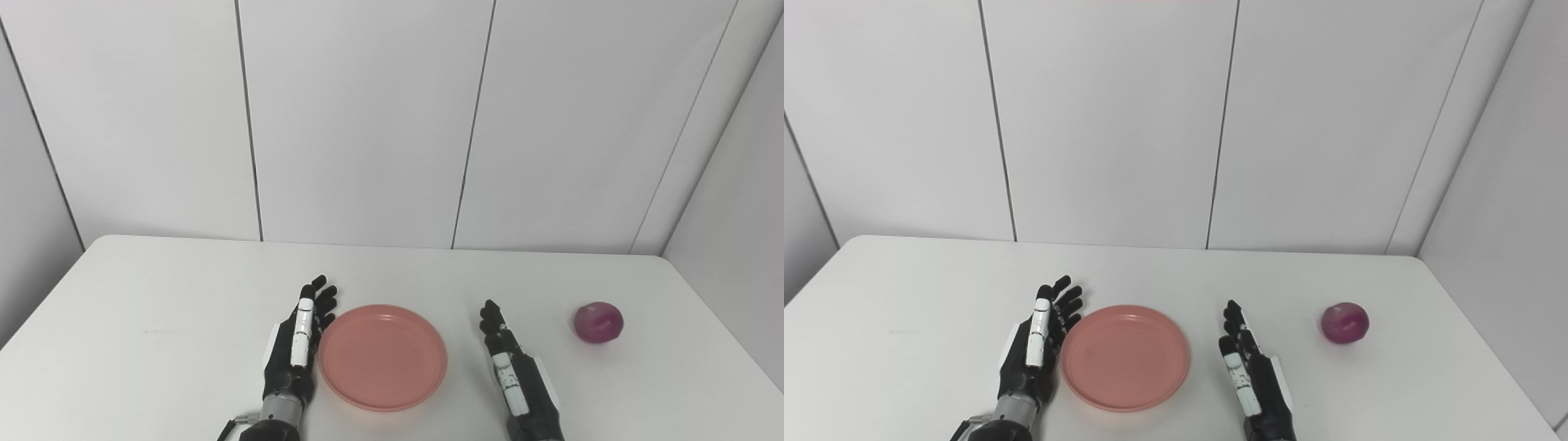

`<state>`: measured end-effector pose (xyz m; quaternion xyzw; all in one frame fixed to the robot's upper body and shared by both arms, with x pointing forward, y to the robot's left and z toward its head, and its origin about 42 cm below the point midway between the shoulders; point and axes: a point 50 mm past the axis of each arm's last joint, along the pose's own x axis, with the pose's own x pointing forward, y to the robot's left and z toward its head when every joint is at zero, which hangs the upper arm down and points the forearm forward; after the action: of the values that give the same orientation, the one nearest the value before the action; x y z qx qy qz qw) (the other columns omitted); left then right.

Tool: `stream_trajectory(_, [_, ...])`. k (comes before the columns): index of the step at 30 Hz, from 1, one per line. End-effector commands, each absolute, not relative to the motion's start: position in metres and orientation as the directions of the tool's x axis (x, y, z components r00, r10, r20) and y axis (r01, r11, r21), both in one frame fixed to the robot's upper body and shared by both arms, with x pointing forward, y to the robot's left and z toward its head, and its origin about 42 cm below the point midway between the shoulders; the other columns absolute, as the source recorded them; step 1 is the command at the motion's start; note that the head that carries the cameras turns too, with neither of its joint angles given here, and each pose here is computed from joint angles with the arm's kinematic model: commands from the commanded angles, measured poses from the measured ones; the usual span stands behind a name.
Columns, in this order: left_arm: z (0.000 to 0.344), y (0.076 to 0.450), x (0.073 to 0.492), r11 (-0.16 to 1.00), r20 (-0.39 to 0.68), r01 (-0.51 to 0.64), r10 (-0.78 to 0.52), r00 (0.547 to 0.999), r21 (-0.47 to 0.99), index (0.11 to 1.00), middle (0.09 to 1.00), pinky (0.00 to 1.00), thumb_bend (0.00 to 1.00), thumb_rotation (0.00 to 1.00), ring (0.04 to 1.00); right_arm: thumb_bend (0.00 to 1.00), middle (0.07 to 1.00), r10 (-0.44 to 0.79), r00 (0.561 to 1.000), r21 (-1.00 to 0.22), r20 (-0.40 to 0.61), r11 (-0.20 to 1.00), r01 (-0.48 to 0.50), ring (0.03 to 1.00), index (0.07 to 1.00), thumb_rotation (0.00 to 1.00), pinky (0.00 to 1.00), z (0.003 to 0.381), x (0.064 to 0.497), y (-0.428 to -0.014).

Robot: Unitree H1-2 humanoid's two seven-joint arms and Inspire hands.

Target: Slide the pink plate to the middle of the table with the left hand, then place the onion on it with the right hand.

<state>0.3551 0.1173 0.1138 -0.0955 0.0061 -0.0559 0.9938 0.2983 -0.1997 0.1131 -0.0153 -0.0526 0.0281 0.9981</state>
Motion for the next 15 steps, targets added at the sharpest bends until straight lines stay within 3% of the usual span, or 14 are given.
stream_trajectory(1, [0.1316,0.1101,0.3579,0.972,0.081,0.131,-0.117,0.990,-0.194,0.890,0.894,0.92,0.56,1.00,0.913,0.75,0.968,0.055,0.995,-0.036,0.085,0.998,-0.053,0.982,0.980,0.93,1.00,0.1087,0.2965,-0.1993])
stream_trajectory(15, [0.1317,0.1134,0.3525,0.972,0.082,0.151,-0.138,0.987,-0.178,0.915,0.919,0.97,0.58,1.00,0.942,0.74,0.967,0.053,0.995,-0.026,0.087,0.998,-0.050,0.979,0.980,0.92,1.00,0.1089,0.2972,-0.1985])
